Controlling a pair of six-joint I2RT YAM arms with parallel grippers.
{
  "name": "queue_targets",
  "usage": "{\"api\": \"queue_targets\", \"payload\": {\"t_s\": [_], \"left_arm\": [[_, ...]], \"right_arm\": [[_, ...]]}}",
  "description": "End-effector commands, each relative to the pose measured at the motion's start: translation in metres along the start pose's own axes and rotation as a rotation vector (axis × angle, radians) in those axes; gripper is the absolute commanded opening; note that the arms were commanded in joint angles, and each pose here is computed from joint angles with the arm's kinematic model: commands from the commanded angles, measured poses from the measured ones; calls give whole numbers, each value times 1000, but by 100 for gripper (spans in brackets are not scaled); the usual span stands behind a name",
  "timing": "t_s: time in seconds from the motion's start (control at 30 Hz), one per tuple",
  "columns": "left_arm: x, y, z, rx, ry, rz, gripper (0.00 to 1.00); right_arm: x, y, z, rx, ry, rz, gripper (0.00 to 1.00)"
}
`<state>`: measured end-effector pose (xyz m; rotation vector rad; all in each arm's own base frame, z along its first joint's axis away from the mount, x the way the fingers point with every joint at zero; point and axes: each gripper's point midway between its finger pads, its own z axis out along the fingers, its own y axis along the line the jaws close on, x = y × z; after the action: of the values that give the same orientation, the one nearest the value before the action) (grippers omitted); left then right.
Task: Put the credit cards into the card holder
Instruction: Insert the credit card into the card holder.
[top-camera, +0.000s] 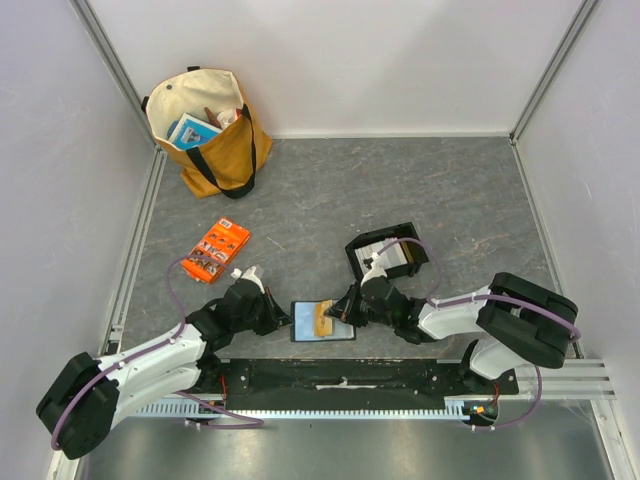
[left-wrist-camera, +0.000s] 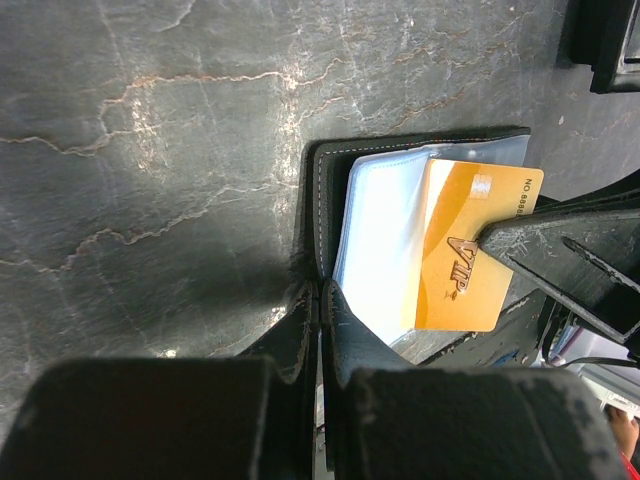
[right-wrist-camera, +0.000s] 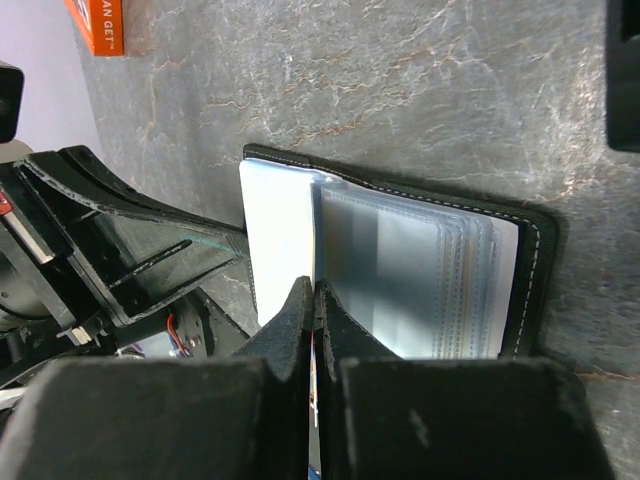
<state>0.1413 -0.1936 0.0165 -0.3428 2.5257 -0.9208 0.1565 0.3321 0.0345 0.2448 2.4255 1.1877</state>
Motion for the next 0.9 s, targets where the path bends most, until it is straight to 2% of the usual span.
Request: {"api": "queue_targets", "payload": {"t_s": [0.0,0.1,0.23,0.33,0.57,0.87], "left_arm": [[-4,-3,-1,9,-21,15,2],[-4,-3,-1,6,-20,17,2],[-4,0,-1,-5,-20,19,2],[-5,0,-2,-13,-25,22,2],[-8,1,-2,-22,-34,23,2],[-6,-3,0,-7,-15,29,2]], "right_arm": [[11,-7,1,9,32,64,0],[8,1,-2,-28,21,81,0],[20,-14,2,71,85,70,0],[23,-30,-3,122,87,95,0],[6,-47,-17,227,-9,57,0],[27,-27,6,130,119,31,0]]}}
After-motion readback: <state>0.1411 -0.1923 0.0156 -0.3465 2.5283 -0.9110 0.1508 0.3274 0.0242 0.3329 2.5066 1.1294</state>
